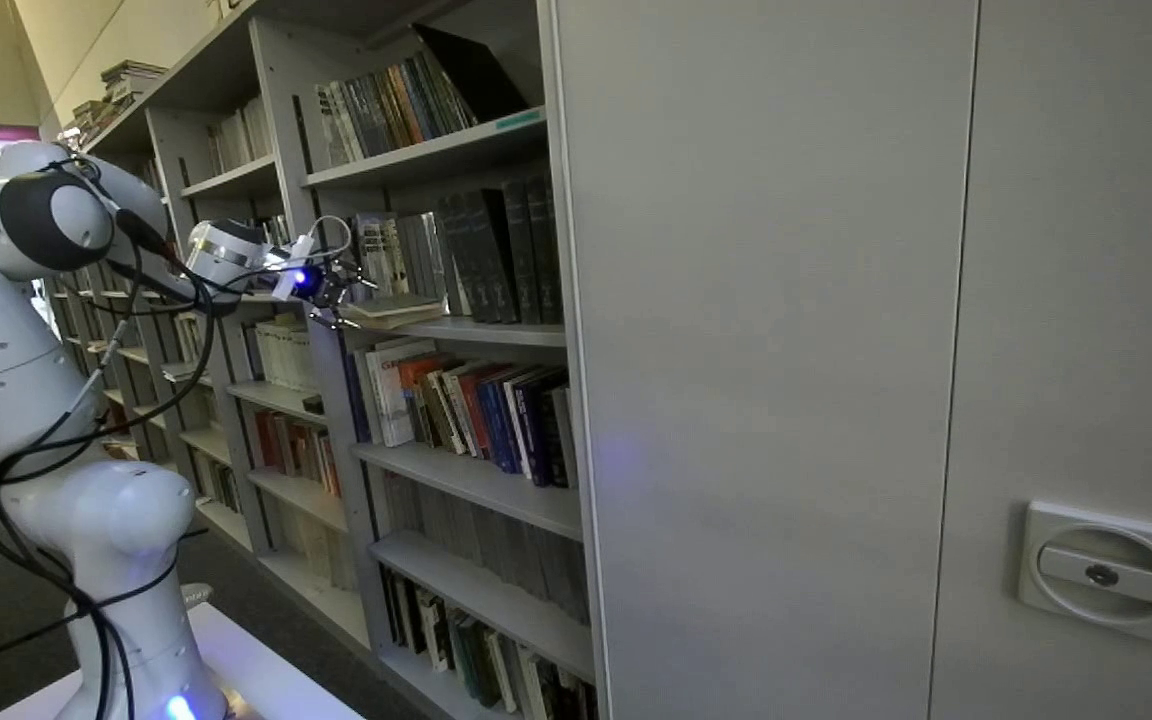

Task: Take the book that lies on top of the standing books and put it on the pile, and pull out another book and put it on the pile

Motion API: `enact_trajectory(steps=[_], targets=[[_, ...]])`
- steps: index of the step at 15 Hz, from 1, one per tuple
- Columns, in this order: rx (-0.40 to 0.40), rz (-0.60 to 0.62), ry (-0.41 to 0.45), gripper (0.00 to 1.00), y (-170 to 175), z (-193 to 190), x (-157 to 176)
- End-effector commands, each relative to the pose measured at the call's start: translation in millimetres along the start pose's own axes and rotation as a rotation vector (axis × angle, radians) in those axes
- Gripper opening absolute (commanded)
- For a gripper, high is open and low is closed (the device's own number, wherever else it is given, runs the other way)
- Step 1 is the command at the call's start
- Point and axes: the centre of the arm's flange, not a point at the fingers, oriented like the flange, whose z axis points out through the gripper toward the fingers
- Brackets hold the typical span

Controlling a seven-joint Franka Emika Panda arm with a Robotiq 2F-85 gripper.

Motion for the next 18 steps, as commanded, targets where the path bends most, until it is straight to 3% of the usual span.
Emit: enact_trajectory(steps=[1,9,18], targets=[[-0.063,0.026,0.005,1.0,-4,-9,-14],[-0.057,0.082,0.162,1.0,2,-17,25],[-0.169,0.121,0.172,1.0,16,12,36]])
